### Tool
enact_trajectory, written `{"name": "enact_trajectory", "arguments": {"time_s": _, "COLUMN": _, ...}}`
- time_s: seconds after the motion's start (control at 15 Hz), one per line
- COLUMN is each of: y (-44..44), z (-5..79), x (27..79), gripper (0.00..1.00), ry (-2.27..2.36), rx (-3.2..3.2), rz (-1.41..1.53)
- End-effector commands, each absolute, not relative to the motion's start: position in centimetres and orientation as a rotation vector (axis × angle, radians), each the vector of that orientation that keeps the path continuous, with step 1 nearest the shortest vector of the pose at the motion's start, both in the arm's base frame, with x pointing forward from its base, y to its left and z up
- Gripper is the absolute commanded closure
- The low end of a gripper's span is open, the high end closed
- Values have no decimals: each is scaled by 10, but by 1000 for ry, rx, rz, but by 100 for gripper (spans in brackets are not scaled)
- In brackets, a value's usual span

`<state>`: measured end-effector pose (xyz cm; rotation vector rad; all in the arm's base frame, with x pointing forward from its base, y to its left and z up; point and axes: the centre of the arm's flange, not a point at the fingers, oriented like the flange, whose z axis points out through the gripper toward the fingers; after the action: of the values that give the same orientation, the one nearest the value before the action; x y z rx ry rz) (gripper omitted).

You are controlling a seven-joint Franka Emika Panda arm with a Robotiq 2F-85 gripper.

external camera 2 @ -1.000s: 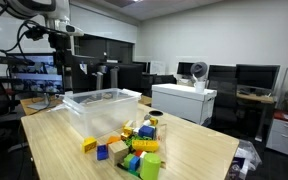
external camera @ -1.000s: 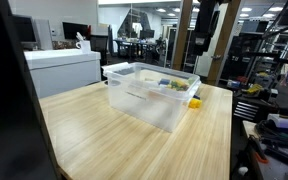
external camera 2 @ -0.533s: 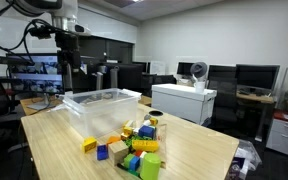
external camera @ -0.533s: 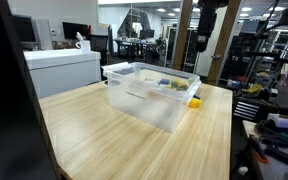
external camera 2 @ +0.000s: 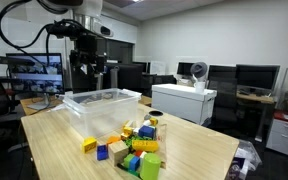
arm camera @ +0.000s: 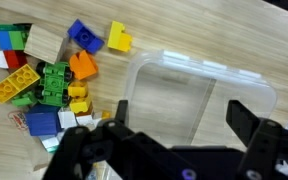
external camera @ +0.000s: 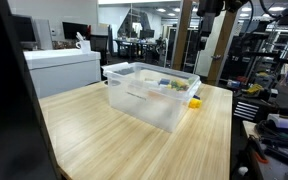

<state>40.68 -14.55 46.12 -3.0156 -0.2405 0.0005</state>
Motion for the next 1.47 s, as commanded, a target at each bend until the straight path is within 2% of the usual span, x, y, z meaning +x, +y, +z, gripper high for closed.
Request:
{"name": "enact_trajectory", "arguments": {"time_s": 0.0, "y": -188, "z": 446, "x": 425, "gripper": 0, "ry": -401, "rx": -2988, "rz": 62}}
{"name": "enact_trajectory", "arguments": {"time_s": 0.53, "y": -278, "z": 401, "x": 434, "gripper": 0, "ry": -247, "rx": -3118, "rz": 129}}
{"name": "enact_trajectory", "arguments": {"time_s": 0.67, "y": -332, "z": 369, "x": 428, "gripper": 0, "ry": -99, "rx": -3175, "rz": 232}}
{"name": "enact_trajectory", "arguments": {"time_s": 0.93, "y": -374, "z": 339, "x": 426, "gripper": 0, "ry": 174, "rx": -3212, "rz": 252}}
{"name": "enact_trajectory", "arguments": {"time_s": 1.13, "y": -382, "z": 322, "x": 439, "gripper": 0, "ry": 386, "rx": -3247, "rz": 204}}
{"name": "enact_trajectory", "arguments": {"time_s": 1.4, "y": -389, "z": 312, "x": 450, "gripper": 0, "ry": 419, "rx": -3263, "rz": 258}}
